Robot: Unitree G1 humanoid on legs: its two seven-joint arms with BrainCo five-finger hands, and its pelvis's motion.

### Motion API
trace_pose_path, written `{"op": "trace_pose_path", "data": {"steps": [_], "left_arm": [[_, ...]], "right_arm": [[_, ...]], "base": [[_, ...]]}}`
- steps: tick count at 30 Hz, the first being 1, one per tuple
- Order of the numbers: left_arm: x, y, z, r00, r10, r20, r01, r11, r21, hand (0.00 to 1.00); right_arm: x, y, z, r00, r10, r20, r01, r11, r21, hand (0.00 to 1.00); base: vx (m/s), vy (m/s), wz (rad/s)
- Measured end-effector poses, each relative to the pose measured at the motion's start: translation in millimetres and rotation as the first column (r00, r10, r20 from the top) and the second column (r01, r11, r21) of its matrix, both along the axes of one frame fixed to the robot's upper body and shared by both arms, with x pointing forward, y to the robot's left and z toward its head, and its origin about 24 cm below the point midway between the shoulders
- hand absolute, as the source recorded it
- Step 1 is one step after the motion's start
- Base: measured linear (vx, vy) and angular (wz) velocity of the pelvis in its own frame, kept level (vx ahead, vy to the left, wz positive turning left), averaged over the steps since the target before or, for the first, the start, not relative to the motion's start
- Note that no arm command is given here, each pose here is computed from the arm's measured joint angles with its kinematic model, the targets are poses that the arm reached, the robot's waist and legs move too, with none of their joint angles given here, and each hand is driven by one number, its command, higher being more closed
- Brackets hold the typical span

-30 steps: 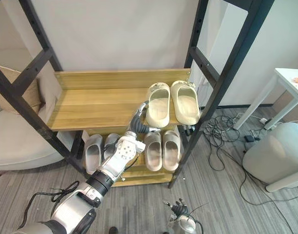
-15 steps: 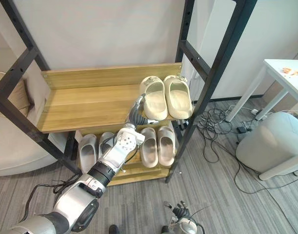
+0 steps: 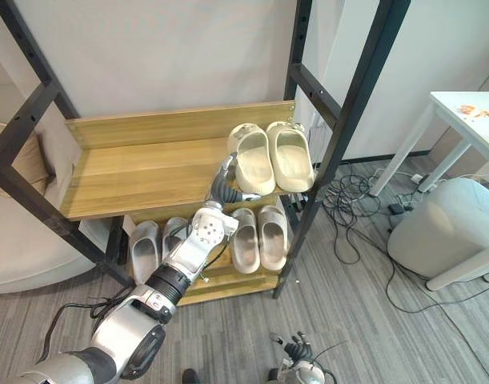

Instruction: Organize the slippers on the shoe rack

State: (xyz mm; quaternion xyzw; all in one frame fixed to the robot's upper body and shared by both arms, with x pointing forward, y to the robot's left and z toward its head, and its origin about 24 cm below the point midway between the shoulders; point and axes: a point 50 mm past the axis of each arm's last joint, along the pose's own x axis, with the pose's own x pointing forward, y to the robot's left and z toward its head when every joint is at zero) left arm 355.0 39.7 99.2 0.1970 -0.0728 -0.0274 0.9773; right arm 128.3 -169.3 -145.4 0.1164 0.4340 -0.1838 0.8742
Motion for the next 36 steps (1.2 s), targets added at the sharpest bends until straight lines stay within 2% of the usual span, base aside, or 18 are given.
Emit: {"op": "trace_pose_path", "data": {"steps": [10,15,17,19,20,23,26,32,33,36], "left_arm": [[5.0,88.5,-3.7,0.974,0.225,0.016,-0.224,0.974,-0.011,0.0],[-6.5,107.1,0.5,0.965,0.254,0.063,-0.252,0.967,-0.036,0.0],[-19.7,104.0,6.9,0.968,0.218,0.124,-0.214,0.976,-0.049,0.0],[-36.3,92.0,14.7,0.975,0.124,0.183,-0.107,0.989,-0.101,0.0],[-51.6,77.8,13.8,0.98,0.022,0.2,0.008,0.989,-0.15,0.0],[-72.9,68.7,1.3,0.983,-0.081,0.163,0.12,0.962,-0.246,0.0],[-94.8,68.2,-21.0,0.986,-0.145,0.079,0.163,0.923,-0.349,0.0],[-138.4,76.8,-76.4,0.962,-0.222,-0.158,0.11,0.849,-0.517,0.0],[-141.3,77.7,-82.3,0.957,-0.226,-0.183,0.102,0.851,-0.516,0.0],[-162.4,85.6,-129.9,0.894,-0.221,-0.389,0.002,0.872,-0.489,0.0]], "right_arm": [[0.7,3.8,-3.2,0.998,0.053,-0.027,-0.053,0.999,0.0,0.0],[6.2,10.3,-2.0,0.995,0.095,-0.015,-0.095,0.995,0.007,0.0],[8.6,14.3,-2.1,0.992,0.124,-0.015,-0.124,0.992,0.009,0.0],[7.7,15.9,-2.8,0.989,0.144,-0.021,-0.144,0.99,0.008,0.0],[5.3,16.9,-4.2,0.988,0.152,-0.032,-0.152,0.988,0.014,0.0],[5.3,20.0,-4.5,0.984,0.176,-0.033,-0.175,0.984,0.019,0.0],[5.8,23.2,-4.6,0.975,0.22,-0.034,-0.22,0.975,0.016,0.0],[-2.1,20.0,-10.1,0.959,0.269,-0.085,-0.268,0.963,0.022,0.0],[-3.1,19.2,-10.6,0.959,0.27,-0.09,-0.269,0.963,0.022,0.0],[-6.9,16.3,-12.3,0.948,0.3,-0.107,-0.3,0.954,0.014,0.0]], "base": [[0.01,-0.012,0.12],[0.01,-0.011,0.16],[0.01,-0.012,0.11],[0.01,-0.02,0.17],[-0.04,-0.015,0.19],[-0.05,-0.01,0.16],[-0.03,-0.023,0.15],[-0.01,-0.018,0.14],[0.0,-0.009,0.07],[0.01,-0.007,0.06]]}}
